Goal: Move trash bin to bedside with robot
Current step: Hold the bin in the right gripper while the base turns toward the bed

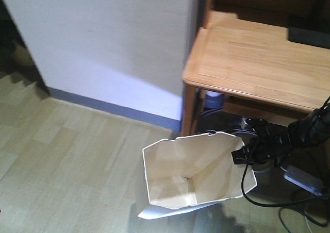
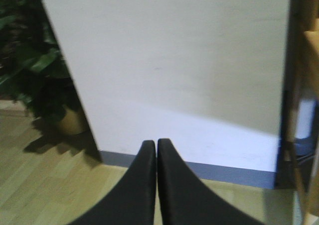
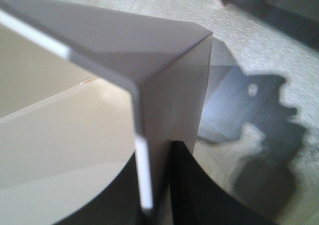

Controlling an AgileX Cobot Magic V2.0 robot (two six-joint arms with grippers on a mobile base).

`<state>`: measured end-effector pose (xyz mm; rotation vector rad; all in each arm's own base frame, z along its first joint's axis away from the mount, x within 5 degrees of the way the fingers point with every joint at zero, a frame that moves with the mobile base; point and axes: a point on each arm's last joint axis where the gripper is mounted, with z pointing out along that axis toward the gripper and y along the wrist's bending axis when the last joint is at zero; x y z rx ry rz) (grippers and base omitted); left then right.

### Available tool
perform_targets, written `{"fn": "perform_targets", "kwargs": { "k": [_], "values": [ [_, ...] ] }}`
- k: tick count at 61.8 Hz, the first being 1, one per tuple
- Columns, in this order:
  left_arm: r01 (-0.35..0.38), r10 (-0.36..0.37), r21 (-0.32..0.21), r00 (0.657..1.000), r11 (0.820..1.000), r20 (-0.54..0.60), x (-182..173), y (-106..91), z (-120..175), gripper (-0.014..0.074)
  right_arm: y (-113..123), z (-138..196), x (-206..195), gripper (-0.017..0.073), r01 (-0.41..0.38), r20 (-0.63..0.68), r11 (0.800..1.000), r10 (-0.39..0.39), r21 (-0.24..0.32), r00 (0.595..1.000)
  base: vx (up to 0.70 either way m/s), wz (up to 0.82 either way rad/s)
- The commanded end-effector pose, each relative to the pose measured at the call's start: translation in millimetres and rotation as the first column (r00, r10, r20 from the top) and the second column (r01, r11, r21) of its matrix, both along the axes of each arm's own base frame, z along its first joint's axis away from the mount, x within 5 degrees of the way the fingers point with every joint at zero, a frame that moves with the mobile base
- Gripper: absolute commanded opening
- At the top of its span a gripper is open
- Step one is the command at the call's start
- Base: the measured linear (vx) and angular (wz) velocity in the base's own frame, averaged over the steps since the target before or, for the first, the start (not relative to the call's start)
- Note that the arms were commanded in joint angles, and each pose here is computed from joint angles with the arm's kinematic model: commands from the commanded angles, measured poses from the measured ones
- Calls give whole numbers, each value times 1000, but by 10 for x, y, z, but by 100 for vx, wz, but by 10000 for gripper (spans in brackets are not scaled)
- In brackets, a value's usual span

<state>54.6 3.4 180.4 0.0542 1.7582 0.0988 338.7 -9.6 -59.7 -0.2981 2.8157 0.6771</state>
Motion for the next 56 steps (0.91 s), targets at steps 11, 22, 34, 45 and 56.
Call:
{"fn": "perform_targets", "kwargs": {
  "k": [11, 22, 34, 45, 56],
  "values": [
    [16, -15, -11, 998, 1000, 54, 12, -14, -27, -6, 133, 415, 161, -7, -10, 83, 976, -8, 218, 997, 2, 56],
    [16, -15, -11, 998, 1000, 54, 12, -14, -27, -6, 133, 415, 161, -7, -10, 83, 976, -8, 218, 997, 6, 50],
    [16, -15, -11, 998, 1000, 54, 12, -14, -27, -6, 133, 415, 161, -7, -10, 83, 976, -8, 218, 997, 10, 49],
    [16, -15, -11, 998, 1000, 54, 12, -14, -27, -6, 133, 415, 161, -7, -10, 83, 976, -8, 218, 997, 13, 53],
    [16, -15, -11, 998, 1000, 54, 12, -14, -27, -6, 133, 415, 161, -7, -10, 83, 976, -8, 218, 997, 15, 65]
  ]
}}
